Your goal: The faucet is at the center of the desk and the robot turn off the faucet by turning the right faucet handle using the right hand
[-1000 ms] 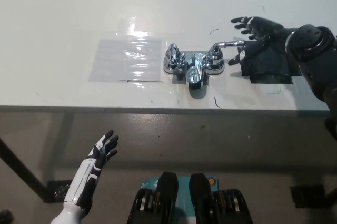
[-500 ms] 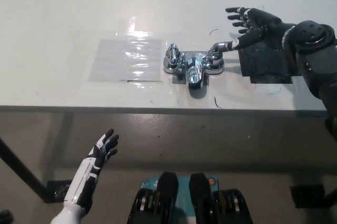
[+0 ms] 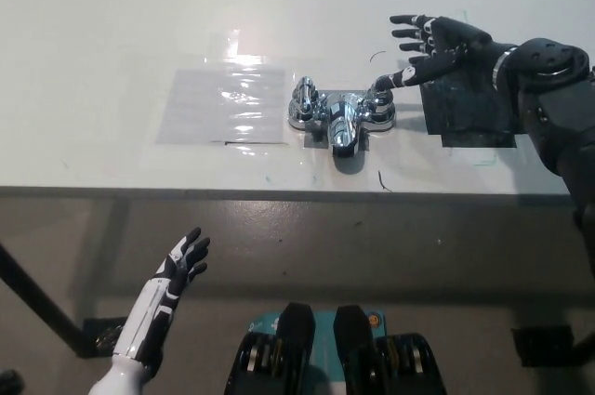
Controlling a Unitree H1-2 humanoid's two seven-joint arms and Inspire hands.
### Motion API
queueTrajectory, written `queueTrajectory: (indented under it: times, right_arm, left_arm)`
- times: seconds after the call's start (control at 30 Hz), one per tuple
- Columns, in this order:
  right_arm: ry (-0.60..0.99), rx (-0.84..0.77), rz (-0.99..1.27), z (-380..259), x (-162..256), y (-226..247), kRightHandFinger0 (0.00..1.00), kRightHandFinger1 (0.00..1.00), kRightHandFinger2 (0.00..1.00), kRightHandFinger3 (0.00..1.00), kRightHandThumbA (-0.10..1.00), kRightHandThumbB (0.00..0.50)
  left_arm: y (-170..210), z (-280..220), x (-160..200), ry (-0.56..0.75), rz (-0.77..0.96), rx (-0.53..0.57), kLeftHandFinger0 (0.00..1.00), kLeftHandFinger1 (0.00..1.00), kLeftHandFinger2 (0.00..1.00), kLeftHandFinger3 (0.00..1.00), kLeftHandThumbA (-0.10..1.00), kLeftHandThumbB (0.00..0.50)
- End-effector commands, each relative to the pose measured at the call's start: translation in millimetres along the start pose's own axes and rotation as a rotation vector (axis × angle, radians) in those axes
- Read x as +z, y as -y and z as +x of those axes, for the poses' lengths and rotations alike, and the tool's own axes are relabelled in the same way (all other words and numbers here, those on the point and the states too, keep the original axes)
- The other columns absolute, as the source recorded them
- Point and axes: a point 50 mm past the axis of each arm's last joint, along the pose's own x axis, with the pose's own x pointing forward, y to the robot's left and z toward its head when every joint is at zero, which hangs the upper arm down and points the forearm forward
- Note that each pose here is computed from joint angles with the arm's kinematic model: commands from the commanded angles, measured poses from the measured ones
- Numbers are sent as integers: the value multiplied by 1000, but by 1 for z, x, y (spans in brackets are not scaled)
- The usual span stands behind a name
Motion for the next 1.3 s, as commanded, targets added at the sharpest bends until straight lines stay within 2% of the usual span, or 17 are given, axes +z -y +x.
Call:
queueTrajectory:
  times: [0.0, 0.13, 0.3, 0.47, 0.63, 0.7, 0.93, 1.1, 1.2, 1.27]
  right_arm:
    - [62, 4, 12, 0, 30, 5, 1000, 1000, 1000, 1000, 1000, 456]
    - [54, 3, 18, 0, 23, 3, 1000, 1000, 1000, 1000, 1000, 441]
    - [29, -9, -10, 0, 17, 4, 1000, 1000, 1000, 1000, 1000, 455]
    - [22, -10, -22, 0, 15, 4, 1000, 1000, 1000, 1000, 1000, 443]
    - [26, -7, 15, 0, 13, 3, 1000, 1000, 1000, 1000, 1000, 469]
    - [21, 6, 37, 1, 11, 0, 1000, 1000, 1000, 1000, 1000, 444]
    - [33, 37, 72, 2, 12, -5, 1000, 1000, 1000, 1000, 1000, 432]
    - [58, 72, 105, 5, 14, -12, 1000, 1000, 1000, 1000, 1000, 450]
    - [66, 83, 113, 8, 13, -19, 1000, 1000, 1000, 1000, 1000, 485]
    - [70, 90, 107, 9, 12, -22, 1000, 1000, 1000, 1000, 1000, 490]
  left_arm:
    - [-1, 6, 12, 51, 20, -23, 1000, 1000, 1000, 1000, 980, 398]
    - [-1, 6, 12, 60, 27, -30, 1000, 1000, 1000, 1000, 983, 385]
    - [-1, 7, 14, 59, 22, -31, 1000, 1000, 1000, 1000, 977, 374]
    - [-2, 7, 14, 60, 26, -31, 1000, 1000, 1000, 1000, 981, 383]
    - [-1, 9, 13, 64, 23, -32, 1000, 1000, 1000, 1000, 983, 387]
    - [-1, 10, 14, 65, 22, -31, 1000, 1000, 1000, 1000, 978, 397]
    - [-1, 9, 14, 72, 31, -34, 1000, 1000, 1000, 1000, 980, 389]
    - [-1, 10, 13, 74, 32, -35, 1000, 1000, 1000, 1000, 968, 387]
    - [-1, 10, 13, 87, 45, -38, 1000, 1000, 1000, 1000, 959, 356]
    - [-1, 11, 14, 87, 51, -39, 1000, 1000, 1000, 1000, 953, 352]
